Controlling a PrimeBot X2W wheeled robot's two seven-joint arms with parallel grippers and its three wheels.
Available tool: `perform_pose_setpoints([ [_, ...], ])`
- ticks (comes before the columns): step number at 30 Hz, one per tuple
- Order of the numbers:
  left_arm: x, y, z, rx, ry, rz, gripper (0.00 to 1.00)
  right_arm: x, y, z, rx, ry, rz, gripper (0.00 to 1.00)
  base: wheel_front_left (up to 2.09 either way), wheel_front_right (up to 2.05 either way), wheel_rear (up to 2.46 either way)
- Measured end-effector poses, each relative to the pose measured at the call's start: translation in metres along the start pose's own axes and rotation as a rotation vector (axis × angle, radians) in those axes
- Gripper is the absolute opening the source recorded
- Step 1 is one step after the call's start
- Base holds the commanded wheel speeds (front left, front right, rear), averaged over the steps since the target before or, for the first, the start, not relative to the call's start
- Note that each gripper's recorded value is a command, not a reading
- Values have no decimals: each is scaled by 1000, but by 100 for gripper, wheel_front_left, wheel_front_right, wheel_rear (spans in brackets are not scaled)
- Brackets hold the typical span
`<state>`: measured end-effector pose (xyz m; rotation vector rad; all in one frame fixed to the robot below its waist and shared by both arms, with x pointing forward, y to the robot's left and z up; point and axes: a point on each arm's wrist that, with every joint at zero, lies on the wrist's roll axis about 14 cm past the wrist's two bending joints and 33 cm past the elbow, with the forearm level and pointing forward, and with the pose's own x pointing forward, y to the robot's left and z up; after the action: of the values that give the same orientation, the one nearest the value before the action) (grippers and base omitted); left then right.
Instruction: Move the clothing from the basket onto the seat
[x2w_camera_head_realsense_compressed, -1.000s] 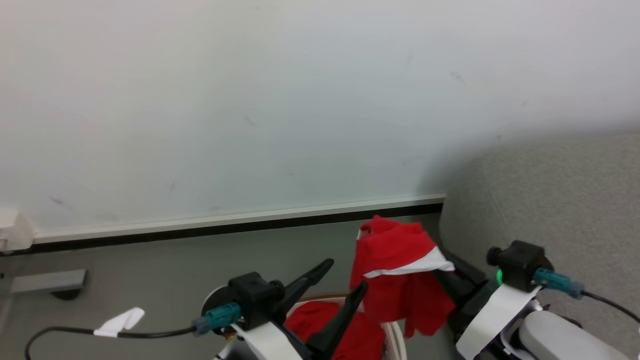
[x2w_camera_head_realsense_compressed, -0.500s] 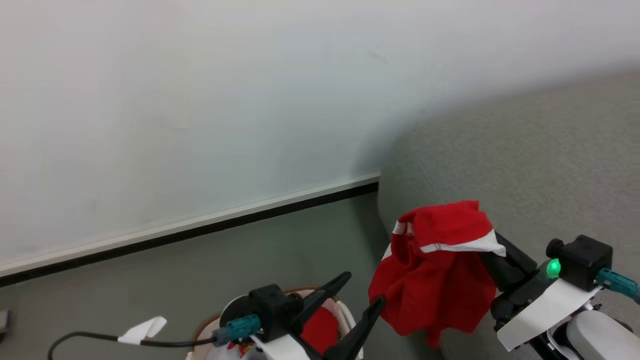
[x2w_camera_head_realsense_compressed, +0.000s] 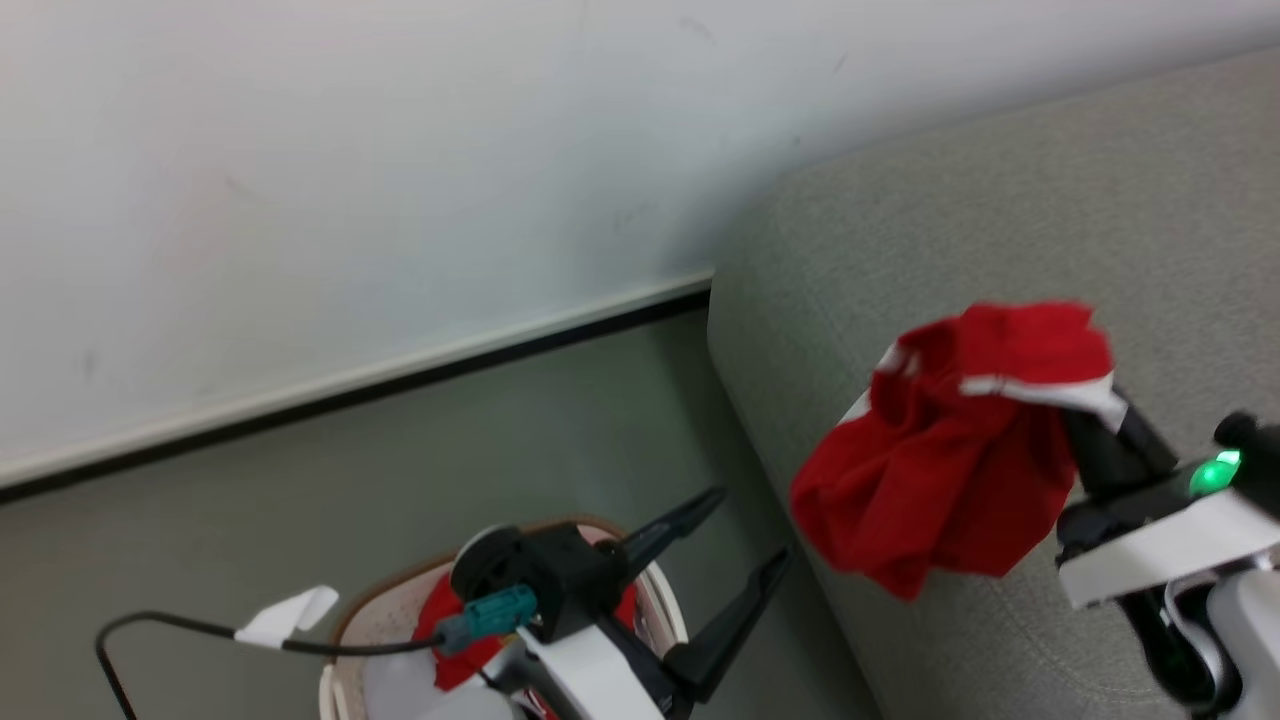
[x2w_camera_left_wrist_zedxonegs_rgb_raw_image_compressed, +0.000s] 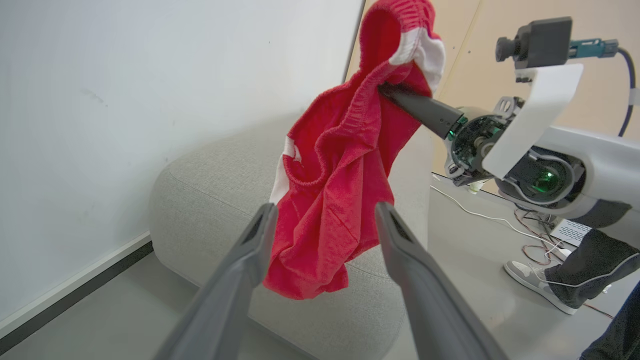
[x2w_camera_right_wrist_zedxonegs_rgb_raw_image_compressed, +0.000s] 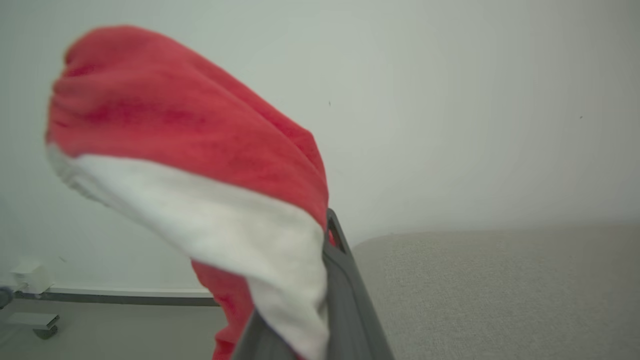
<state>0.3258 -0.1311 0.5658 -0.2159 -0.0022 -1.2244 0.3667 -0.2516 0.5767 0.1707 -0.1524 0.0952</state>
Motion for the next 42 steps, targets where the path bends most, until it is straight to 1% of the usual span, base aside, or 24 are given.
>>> perform_pose_setpoints([
  [3, 6, 14, 3, 8, -13, -6, 100, 22, -18, 3, -6, -31, -68, 0, 0, 0, 0],
  [7, 14, 43, 6, 31, -32, 0, 100, 66, -38, 14, -22, -89, -136, 0, 0, 0, 0],
  [10, 20, 66, 8, 44, -50, 9, 100, 100, -60, 23, -80, -123, -192, 0, 0, 0, 0],
  [12, 22, 79, 5, 42, -52, 15, 100, 123, -75, 32, -100, -155, -235, 0, 0, 0, 0],
  [17, 23, 113, -5, 36, -54, 48, 100, 173, -116, 63, -177, -212, -347, 0, 0, 0, 0],
  [21, 19, 139, -15, 29, -48, 88, 100, 201, -145, 76, -256, -203, -426, 0, 0, 0, 0],
  [24, 17, 153, -22, 19, -49, 111, 100, 213, -166, 77, -309, -193, -493, 0, 0, 0, 0],
  [26, 17, 161, -27, 7, -53, 126, 100, 217, -179, 64, -330, -165, -537, 0, 0, 0, 0],
  [27, 15, 167, -30, 0, -53, 138, 100, 219, -184, 51, -330, -145, -555, 0, 0, 0, 0],
  [30, 6, 185, -43, -22, -49, 196, 100, 216, -194, -7, -287, -48, -605, 0, 0, 0, 0],
  [32, -2, 193, -53, -35, -31, 227, 100, 206, -202, -47, -262, 29, -645, 0, 0, 0, 0],
  [34, -10, 197, -66, -49, -2, 249, 100, 189, -211, -81, -273, 115, -682, 0, 0, 0, 0],
  [37, -21, 202, -78, -60, 27, 284, 100, 167, -217, -110, -258, 178, -730, 0, 0, 0, 0],
  [39, -28, 204, -83, -68, 44, 305, 100, 155, -218, -118, -251, 203, -752, 48, 0, 0, 0],
  [40, -31, 204, -85, -68, 49, 313, 100, 150, -218, -119, -256, 214, -756, 100, 0, 0, 0],
  [42, -32, 202, -84, -71, 49, 319, 100, 140, -218, -124, -275, 255, -755, 100, 0, 0, 0],
])
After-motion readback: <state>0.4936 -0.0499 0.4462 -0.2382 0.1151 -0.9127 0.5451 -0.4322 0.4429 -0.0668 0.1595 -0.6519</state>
